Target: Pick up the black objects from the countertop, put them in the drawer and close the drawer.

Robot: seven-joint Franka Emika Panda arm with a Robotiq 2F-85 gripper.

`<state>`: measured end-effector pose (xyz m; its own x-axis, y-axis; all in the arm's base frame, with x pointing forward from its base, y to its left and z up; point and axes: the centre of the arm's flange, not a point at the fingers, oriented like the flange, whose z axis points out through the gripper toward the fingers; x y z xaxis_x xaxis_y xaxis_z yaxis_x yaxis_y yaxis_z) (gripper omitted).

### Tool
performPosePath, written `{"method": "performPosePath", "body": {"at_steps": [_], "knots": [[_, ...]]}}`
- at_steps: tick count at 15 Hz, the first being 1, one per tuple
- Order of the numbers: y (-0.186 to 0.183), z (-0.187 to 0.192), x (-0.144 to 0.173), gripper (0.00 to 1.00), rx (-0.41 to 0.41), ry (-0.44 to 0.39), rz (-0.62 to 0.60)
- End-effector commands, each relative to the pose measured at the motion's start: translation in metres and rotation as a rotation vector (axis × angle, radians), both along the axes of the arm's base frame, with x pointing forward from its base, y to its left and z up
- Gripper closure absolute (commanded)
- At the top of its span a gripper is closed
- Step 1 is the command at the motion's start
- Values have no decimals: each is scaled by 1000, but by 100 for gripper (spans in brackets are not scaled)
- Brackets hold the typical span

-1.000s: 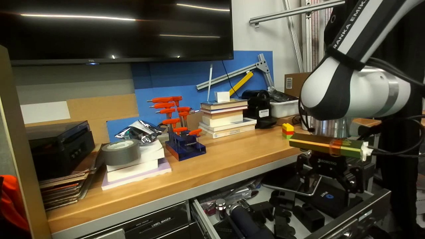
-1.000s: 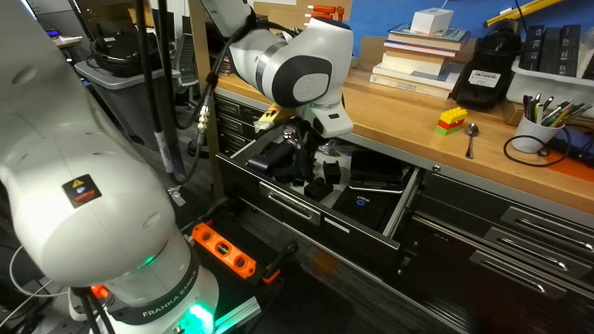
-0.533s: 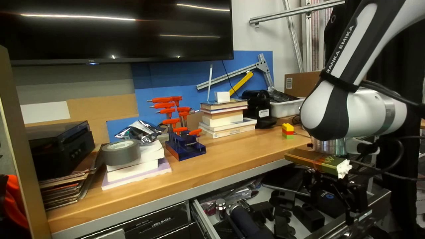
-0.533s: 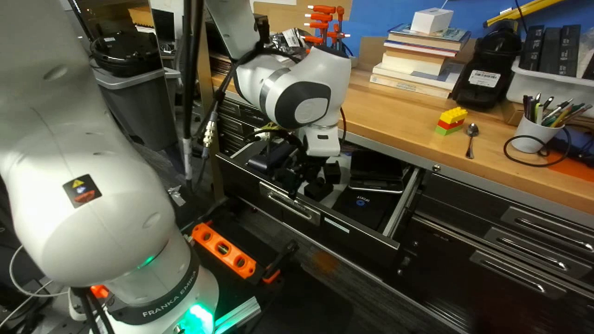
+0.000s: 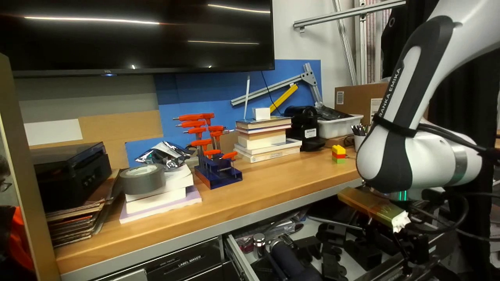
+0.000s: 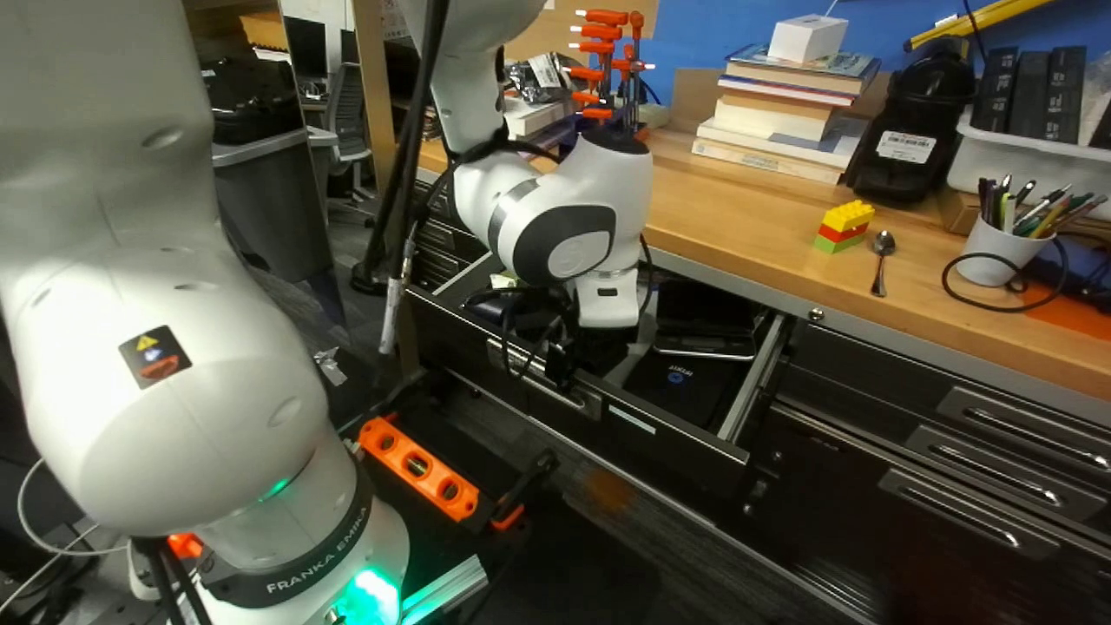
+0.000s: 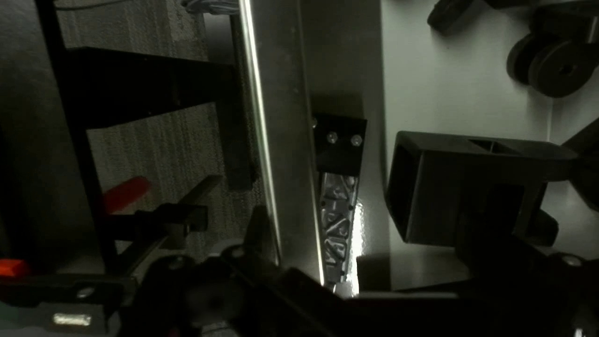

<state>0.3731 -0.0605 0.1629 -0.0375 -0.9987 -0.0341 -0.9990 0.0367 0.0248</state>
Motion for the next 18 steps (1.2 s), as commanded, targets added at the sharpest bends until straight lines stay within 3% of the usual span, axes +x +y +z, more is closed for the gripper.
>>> {"method": "performPosePath", "body": {"at_steps": [1, 9, 18], "knots": [[-5, -20, -42, 0, -42, -129, -1], [-20, -35, 4, 0, -70, -306, 100], [-21, -20, 83, 0, -77, -404, 351]]}}
